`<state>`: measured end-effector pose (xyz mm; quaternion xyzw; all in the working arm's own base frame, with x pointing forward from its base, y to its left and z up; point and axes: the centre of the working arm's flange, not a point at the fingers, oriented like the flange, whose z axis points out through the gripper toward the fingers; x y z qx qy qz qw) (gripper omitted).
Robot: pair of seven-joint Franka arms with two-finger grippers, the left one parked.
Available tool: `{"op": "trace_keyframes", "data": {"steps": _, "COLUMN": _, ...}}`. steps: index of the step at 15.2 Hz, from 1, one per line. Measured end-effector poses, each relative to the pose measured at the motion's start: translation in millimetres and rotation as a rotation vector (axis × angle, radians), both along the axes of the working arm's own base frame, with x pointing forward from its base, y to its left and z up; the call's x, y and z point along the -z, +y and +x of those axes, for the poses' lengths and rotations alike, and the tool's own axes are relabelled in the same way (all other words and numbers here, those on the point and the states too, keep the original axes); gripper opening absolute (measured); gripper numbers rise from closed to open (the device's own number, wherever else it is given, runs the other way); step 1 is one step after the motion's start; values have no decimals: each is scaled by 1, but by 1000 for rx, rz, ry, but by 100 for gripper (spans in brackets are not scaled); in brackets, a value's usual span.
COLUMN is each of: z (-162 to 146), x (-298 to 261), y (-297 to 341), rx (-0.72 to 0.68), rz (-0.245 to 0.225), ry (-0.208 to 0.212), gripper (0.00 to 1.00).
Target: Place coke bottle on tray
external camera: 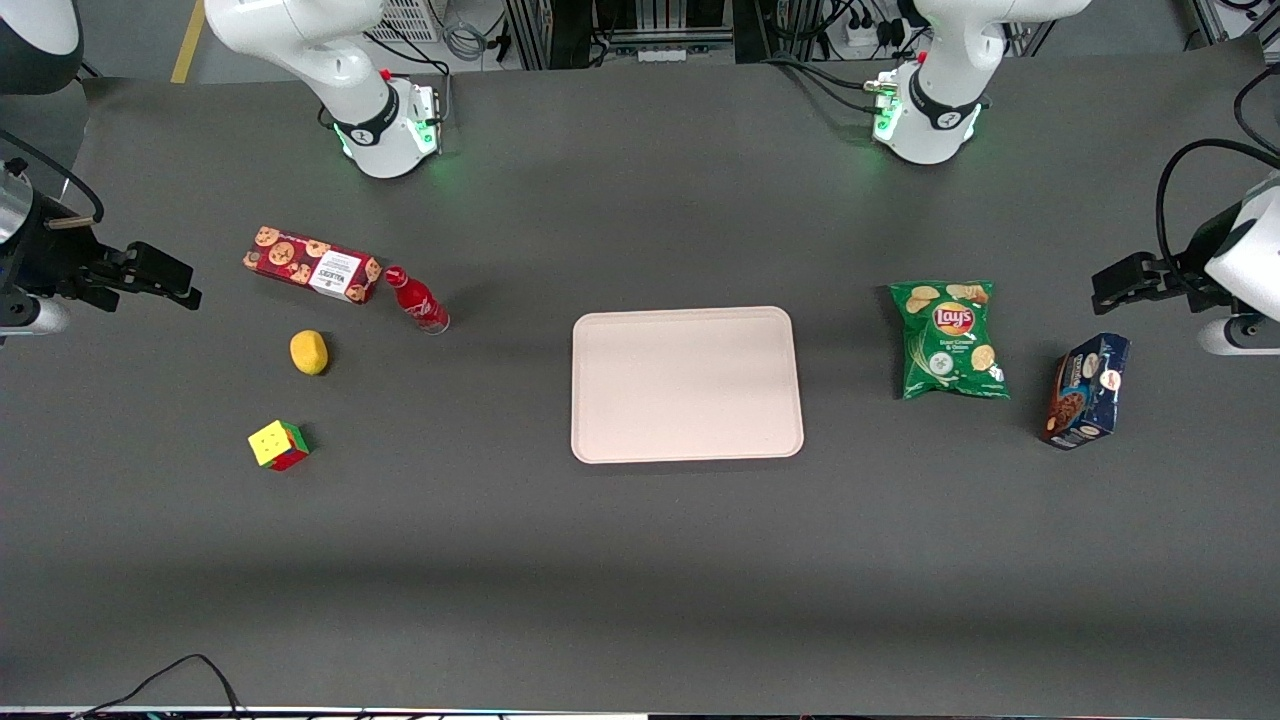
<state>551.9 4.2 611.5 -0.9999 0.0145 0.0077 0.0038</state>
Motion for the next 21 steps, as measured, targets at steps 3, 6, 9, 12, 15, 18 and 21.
{"op": "trace_keyframes", "data": {"steps": 3, "z": 0, "x": -2, "y": 0, "rx": 0, "rz": 0, "ry": -4, "gripper": 100}}
{"op": "trace_keyframes", "data": {"steps": 6, "z": 0, "x": -2, "y": 0, "rx": 0, "rz": 0, "ry": -2, "gripper": 100}}
{"op": "trace_keyframes", "data": {"steps": 9, "z": -1, "x": 5, "y": 4, "rx": -7, "rz": 0, "ry": 27, "gripper": 100}}
{"op": "trace_keyframes", "data": {"steps": 12, "z": -9, "x": 34, "y": 23, "rx": -39, "rz": 18, "ry": 81, "gripper": 100}}
{"op": "trace_keyframes", "data": {"steps": 15, "z": -33, "x": 77, "y": 46, "rx": -80, "rz": 38, "ry": 72, "gripper": 100}}
{"op": "trace_keyframes", "data": {"steps": 18, "z": -69, "x": 122, "y": 84, "rx": -114, "rz": 29, "ry": 67, "gripper": 100}}
{"op": "trace_keyframes", "data": {"steps": 21, "z": -89, "x": 160, "y": 95, "rx": -124, "rz": 22, "ry": 61, "gripper": 100}}
